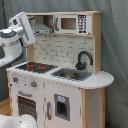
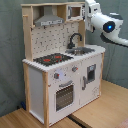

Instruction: Play with the kitchen

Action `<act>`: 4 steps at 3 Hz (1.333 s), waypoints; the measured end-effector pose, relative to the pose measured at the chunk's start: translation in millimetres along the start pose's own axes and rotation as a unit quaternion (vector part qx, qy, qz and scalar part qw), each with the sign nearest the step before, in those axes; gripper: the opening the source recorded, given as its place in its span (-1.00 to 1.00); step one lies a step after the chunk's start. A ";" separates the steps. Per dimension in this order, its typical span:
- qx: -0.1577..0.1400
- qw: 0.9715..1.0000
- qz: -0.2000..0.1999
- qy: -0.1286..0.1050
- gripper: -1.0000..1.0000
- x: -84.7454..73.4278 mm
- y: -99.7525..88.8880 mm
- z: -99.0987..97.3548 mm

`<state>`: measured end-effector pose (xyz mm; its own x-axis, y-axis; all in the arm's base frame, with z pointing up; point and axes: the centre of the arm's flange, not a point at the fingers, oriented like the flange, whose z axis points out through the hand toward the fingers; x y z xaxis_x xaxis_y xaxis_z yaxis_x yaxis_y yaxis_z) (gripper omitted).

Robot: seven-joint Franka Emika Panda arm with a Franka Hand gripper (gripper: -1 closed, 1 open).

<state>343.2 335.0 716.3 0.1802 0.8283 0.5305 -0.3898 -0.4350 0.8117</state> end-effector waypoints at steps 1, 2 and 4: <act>-0.002 0.999 0.043 0.004 1.00 9.7 -4.4 -23.5; -0.005 0.997 0.077 -0.003 1.00 12.2 -4.9 -43.7; -0.002 0.988 0.154 -0.032 1.00 -13.0 -2.7 -49.8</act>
<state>296.9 343.0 695.0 0.1097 0.6329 0.7664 -0.4388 -0.6610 0.6087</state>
